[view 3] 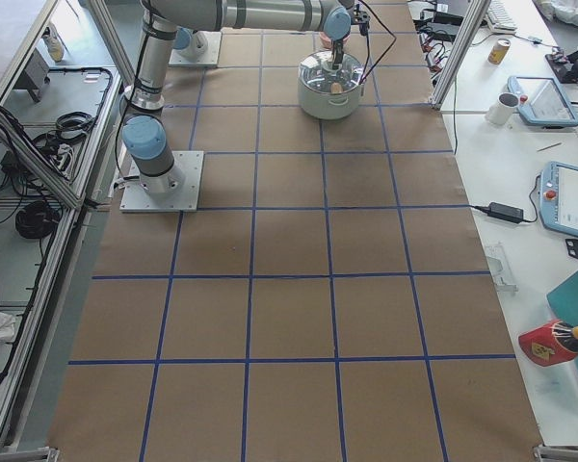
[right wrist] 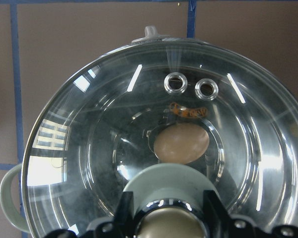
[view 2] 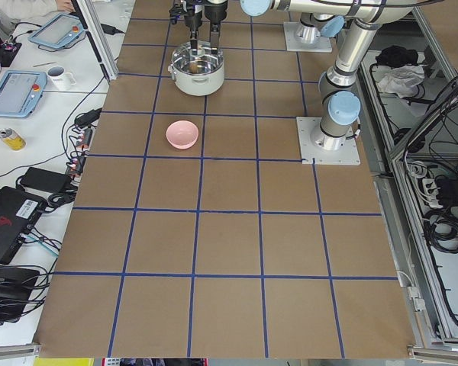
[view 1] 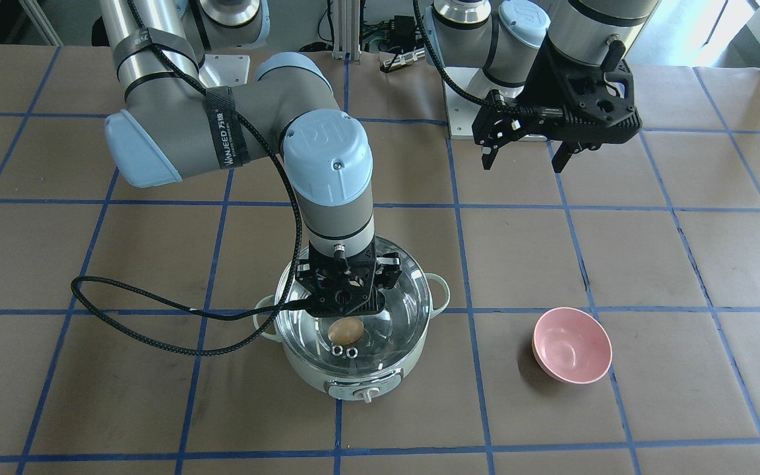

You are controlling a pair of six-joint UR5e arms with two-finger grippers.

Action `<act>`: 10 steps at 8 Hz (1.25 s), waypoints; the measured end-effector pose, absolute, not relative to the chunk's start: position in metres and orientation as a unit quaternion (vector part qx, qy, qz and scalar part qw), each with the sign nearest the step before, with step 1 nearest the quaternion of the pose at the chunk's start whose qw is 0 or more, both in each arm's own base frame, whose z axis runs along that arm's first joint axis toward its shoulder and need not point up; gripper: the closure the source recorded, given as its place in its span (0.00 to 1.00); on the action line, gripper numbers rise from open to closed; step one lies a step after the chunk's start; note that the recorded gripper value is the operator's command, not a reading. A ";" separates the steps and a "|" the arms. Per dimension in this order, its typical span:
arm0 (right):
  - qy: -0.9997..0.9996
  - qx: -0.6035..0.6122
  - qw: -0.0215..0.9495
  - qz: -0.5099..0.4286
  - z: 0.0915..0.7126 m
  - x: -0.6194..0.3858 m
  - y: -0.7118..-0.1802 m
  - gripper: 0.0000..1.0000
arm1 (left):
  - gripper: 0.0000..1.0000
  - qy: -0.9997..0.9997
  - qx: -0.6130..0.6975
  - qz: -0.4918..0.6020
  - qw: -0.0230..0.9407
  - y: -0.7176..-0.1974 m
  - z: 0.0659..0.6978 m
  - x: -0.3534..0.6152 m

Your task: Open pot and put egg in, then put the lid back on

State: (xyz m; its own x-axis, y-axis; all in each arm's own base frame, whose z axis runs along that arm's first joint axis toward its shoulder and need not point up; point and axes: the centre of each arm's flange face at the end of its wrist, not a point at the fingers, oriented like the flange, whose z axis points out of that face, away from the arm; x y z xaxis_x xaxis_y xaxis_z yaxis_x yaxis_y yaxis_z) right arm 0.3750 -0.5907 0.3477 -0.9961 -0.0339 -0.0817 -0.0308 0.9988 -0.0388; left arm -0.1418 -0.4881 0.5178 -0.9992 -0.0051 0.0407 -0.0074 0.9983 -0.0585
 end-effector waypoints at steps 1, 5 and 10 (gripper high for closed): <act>0.999 -0.019 0.041 -0.020 0.349 0.375 -0.590 0.00 | 0.00 -0.999 0.003 0.029 0.020 -0.488 0.518 -0.142; 0.999 -0.014 0.043 -0.022 0.381 0.364 -0.580 0.00 | 0.00 -0.999 0.004 0.030 0.020 -0.488 0.518 -0.142; 0.999 0.036 -0.010 -0.008 0.472 0.196 -0.579 0.00 | 0.00 -0.999 0.004 0.032 0.020 -0.488 0.519 -0.142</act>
State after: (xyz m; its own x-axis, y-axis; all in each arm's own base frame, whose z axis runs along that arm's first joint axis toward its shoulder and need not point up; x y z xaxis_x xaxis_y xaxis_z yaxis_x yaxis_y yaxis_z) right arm 0.1957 -0.5787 0.4725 -0.9972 0.0725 0.0191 0.0722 0.9972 -0.0175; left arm -0.1425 -0.4875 0.5193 -0.9991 -0.0073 0.0407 -0.0099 0.9979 -0.0636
